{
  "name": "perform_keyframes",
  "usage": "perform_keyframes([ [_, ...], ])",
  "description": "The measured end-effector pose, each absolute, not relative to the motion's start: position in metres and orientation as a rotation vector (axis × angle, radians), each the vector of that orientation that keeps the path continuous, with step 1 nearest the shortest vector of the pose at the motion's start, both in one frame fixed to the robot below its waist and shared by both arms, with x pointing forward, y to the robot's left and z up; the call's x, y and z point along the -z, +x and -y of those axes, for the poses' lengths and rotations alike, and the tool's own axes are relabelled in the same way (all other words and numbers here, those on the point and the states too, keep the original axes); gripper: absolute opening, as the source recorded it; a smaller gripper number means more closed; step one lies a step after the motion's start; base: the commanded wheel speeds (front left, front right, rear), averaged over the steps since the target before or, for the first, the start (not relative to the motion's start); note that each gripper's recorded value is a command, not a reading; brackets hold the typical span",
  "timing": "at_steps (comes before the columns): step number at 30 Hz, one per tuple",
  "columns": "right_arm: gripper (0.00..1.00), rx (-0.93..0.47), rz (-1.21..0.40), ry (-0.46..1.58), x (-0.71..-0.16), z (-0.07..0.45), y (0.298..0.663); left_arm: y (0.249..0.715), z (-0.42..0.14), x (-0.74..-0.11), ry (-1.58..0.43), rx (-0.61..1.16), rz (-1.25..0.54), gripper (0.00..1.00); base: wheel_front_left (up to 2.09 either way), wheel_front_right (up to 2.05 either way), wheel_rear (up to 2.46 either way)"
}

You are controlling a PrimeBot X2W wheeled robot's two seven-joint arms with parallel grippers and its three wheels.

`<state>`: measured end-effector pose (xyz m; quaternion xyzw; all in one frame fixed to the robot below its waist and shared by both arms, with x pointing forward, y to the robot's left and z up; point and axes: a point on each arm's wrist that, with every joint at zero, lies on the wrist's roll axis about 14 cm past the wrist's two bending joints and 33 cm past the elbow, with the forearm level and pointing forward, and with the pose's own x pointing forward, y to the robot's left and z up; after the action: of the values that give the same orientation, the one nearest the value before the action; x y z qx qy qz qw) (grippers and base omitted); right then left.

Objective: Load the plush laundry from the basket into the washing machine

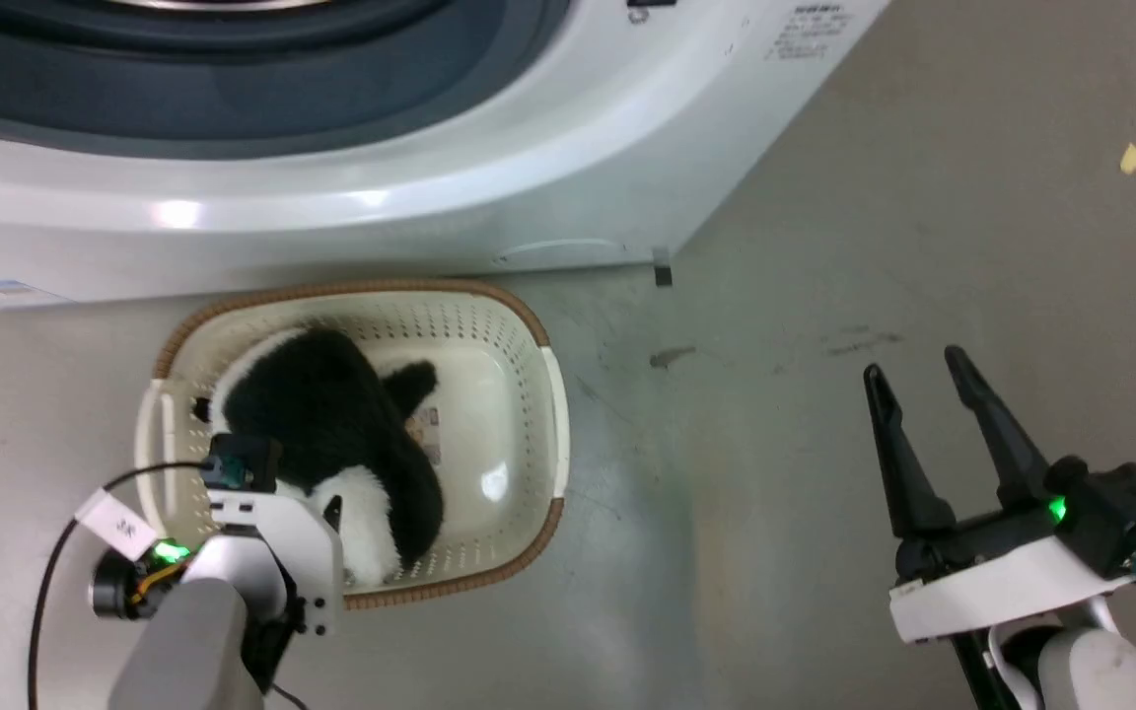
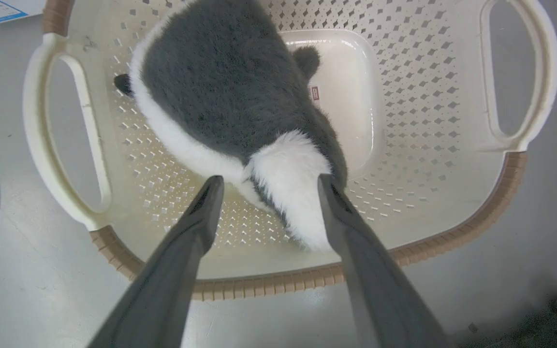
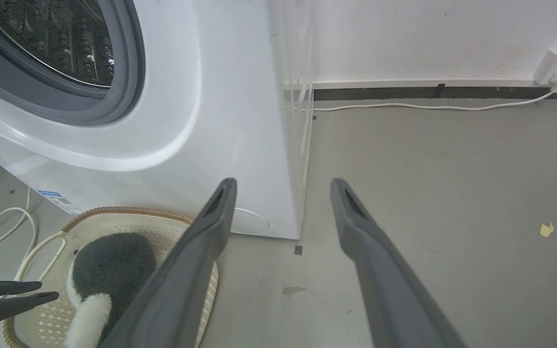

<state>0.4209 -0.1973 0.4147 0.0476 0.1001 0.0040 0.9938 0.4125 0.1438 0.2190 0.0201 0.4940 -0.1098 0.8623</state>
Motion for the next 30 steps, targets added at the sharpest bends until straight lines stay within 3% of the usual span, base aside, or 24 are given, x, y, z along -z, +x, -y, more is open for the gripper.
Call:
perform_keyframes([
  [27,1.0,0.052,-0.301,0.14,-0.354,0.213,0.431,0.431,-0.142,-0.109,0.079,0.259,-1.317,1.0,0.0,0.0,0.0],
  [28,1.0,0.055,-0.305,0.138,-0.352,0.213,0.431,0.43,-0.141,-0.105,0.079,0.263,-1.327,0.95,0.0,0.0,0.0],
  [29,1.0,0.058,-0.307,0.139,-0.35,0.215,0.431,0.428,-0.14,-0.102,0.076,0.263,-1.337,0.0,0.0,0.0,0.0],
  [30,1.0,0.062,-0.306,0.141,-0.35,0.215,0.431,0.426,-0.139,-0.099,0.073,0.266,-1.347,0.0,0.0,0.0,0.0],
])
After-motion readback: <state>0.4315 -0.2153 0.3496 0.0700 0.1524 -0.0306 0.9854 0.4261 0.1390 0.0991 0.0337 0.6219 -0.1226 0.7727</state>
